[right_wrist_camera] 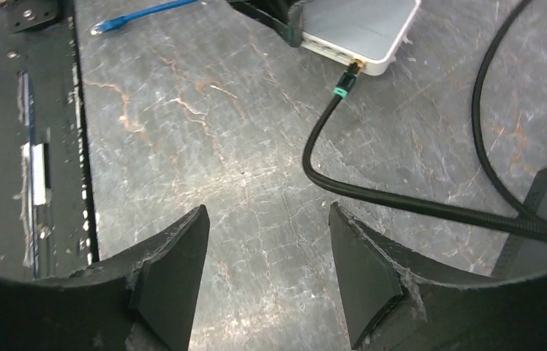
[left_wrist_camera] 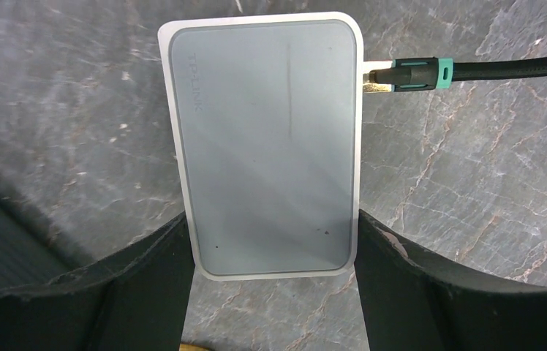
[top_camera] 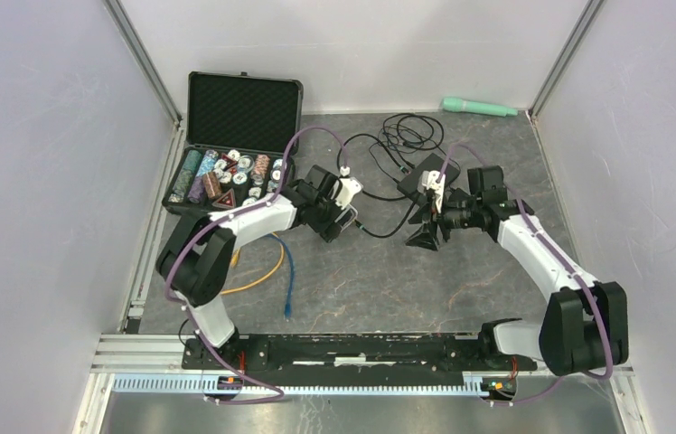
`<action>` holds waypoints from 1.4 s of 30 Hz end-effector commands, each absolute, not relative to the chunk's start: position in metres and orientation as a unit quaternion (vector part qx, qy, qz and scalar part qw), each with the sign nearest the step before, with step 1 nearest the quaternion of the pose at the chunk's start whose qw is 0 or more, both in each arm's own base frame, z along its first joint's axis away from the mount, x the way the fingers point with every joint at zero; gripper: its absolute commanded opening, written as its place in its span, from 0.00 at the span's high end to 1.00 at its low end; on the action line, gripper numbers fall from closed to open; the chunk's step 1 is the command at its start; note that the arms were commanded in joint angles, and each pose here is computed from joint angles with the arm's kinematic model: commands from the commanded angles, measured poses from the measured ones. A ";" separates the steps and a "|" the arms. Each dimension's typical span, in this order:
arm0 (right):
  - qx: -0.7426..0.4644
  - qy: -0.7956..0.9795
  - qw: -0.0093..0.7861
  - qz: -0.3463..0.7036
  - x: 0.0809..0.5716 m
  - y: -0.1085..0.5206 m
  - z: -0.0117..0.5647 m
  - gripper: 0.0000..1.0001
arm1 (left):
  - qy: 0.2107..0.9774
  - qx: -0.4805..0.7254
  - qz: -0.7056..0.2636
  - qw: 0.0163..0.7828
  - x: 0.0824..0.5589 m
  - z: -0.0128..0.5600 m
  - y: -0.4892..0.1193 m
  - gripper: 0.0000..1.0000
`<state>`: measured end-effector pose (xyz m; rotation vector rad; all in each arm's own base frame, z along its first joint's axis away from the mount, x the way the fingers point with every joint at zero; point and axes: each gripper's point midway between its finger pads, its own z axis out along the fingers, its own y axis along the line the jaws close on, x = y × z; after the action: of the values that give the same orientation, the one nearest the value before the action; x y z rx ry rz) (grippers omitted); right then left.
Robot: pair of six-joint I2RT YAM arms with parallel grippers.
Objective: Pull the plug from the switch port
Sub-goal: Pick up the switch port at the center of the board, then pull the connector from the switch port.
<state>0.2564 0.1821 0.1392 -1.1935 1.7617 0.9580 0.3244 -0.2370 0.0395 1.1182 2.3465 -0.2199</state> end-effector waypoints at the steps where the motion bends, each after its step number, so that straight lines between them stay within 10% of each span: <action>1: -0.535 0.646 0.380 0.391 0.227 0.182 0.181 0.33 | 0.826 0.424 -0.059 0.366 0.349 0.088 -0.239 0.98; 11: -0.485 0.634 0.478 0.367 0.291 0.225 0.255 0.33 | 0.780 0.427 -0.030 0.457 0.348 0.122 -0.226 0.98; 42: -0.305 0.684 0.268 0.606 0.322 0.301 0.126 0.44 | 0.711 0.455 -0.049 0.534 0.329 0.151 -0.244 0.98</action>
<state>0.3249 0.2974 0.1202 -0.8123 1.8943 1.5918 0.3203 -0.2329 0.1166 1.0984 1.8327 -0.1147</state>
